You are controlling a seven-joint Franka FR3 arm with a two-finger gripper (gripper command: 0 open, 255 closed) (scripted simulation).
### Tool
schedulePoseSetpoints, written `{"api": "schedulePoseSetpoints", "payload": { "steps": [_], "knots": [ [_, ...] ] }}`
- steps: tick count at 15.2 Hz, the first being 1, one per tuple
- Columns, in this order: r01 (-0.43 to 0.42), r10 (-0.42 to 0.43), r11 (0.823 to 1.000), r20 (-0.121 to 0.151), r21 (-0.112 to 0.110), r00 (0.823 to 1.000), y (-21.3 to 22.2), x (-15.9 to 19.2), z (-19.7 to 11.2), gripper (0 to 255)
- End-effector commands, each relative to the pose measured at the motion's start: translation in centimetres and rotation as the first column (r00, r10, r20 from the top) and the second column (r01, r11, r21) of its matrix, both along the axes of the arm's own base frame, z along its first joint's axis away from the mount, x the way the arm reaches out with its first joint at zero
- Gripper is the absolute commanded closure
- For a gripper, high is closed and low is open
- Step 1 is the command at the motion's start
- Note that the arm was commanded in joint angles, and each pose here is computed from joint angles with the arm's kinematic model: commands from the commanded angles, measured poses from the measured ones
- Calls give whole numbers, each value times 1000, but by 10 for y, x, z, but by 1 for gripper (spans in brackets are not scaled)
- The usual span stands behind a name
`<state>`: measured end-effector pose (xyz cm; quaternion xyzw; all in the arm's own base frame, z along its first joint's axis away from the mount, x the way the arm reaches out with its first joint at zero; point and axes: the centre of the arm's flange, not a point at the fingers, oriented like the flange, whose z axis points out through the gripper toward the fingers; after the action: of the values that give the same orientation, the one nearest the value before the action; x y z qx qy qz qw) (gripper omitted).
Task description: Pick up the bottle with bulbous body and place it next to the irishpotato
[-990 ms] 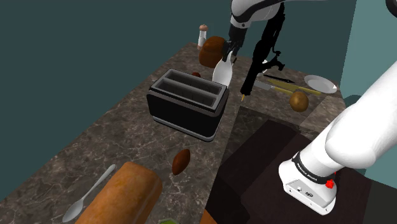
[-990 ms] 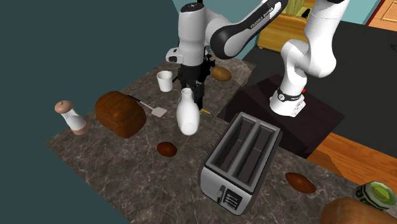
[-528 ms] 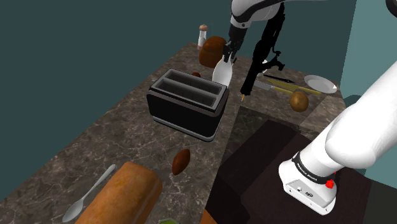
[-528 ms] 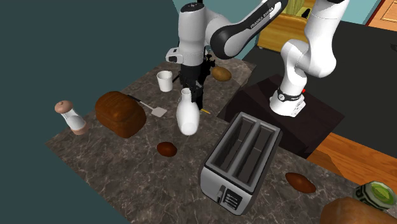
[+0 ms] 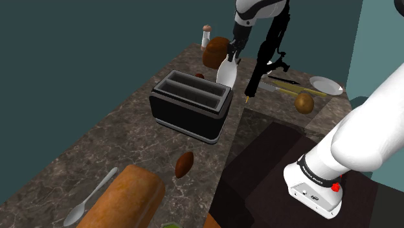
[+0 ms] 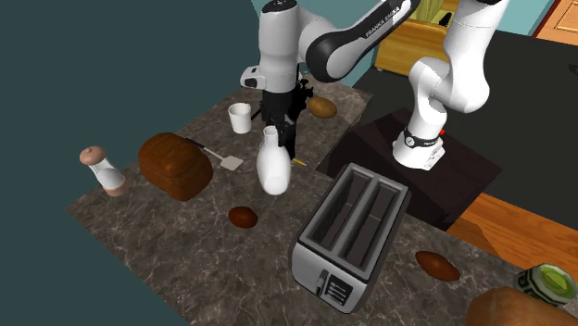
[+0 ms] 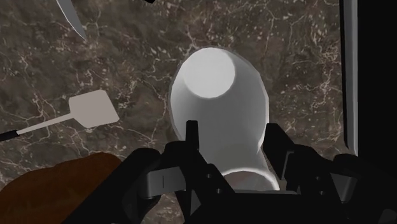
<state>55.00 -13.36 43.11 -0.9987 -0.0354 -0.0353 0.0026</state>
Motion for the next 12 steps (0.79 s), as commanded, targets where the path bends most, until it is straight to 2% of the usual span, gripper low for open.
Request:
{"api": "schedulePoseSetpoints", "payload": {
  "steps": [1,12],
  "knots": [
    [0,0,1000,0,0,1000,0,-1,11,255],
    [0,0,1000,0,0,1000,0,-1,69,255]
  ]
}}
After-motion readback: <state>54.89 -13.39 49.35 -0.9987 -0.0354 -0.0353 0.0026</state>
